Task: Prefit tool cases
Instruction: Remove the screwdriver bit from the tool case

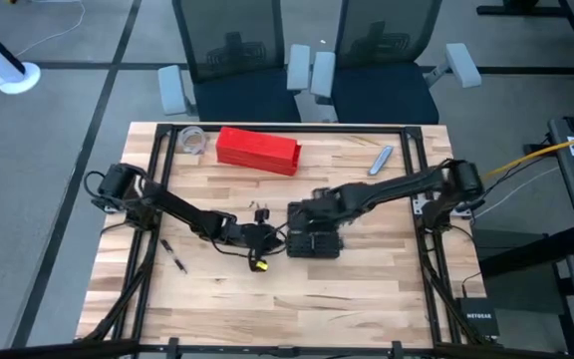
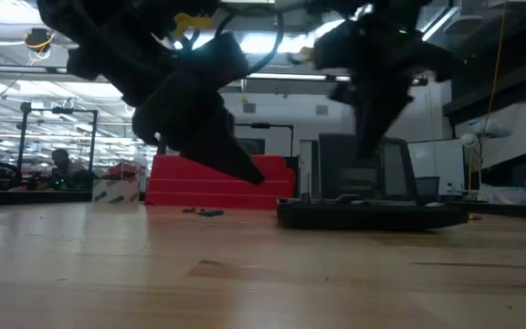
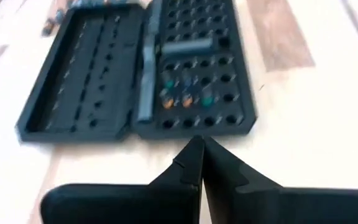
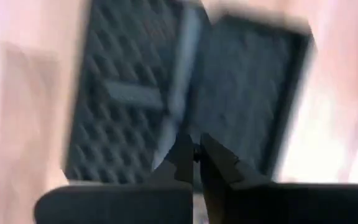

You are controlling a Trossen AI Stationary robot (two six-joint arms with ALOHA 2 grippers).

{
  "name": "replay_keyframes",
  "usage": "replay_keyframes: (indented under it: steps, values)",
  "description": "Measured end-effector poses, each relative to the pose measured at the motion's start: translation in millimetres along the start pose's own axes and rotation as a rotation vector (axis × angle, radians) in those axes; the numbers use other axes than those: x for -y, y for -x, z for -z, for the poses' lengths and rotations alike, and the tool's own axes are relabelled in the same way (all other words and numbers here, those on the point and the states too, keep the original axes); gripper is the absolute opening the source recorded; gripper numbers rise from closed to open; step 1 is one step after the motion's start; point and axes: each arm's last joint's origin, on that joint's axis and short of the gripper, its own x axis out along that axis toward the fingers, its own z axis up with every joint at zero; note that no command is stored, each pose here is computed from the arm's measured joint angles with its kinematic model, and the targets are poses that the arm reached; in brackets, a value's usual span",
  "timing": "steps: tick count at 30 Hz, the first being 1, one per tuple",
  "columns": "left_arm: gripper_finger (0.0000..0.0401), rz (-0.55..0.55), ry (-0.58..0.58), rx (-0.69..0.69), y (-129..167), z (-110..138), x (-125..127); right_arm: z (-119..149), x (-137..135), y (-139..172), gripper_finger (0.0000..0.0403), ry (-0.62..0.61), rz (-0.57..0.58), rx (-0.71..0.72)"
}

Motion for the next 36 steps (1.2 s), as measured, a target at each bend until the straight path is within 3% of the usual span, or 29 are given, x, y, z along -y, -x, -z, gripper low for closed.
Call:
replay_keyframes:
  steps: [5,8,12,18,21,25,29,36]
  values:
    - [0.0,-0.02,-0.017,-0.035,3,0,-8,50,18,-12,0.0007,-0.249,-0.008,-0.038]
    - [0.0,-0.033,-0.015,-0.056,2,2,-13,71,21,-24,0.0017,-0.328,0.0,-0.08]
    - [0.0,-0.046,-0.006,-0.069,1,3,-18,79,26,-30,0.0067,-0.346,0.019,-0.105]
    - [0.0,-0.062,0.002,-0.089,2,4,-26,79,32,-27,0.0174,-0.321,0.044,-0.111]
    - [0.0,-0.063,-0.005,-0.091,4,3,-26,73,34,-18,0.022,-0.262,0.016,-0.114]
    - [0.0,-0.058,0.024,-0.078,0,4,-25,45,28,-1,0.0241,-0.208,-0.097,0.059]
    - [0.0,0.017,0.043,-0.05,-13,8,-20,9,11,8,0.0225,-0.103,-0.126,0.27]
    - [0.0,0.131,0.045,-0.037,-29,19,-10,-29,-13,11,0.0177,-0.053,-0.049,0.33]
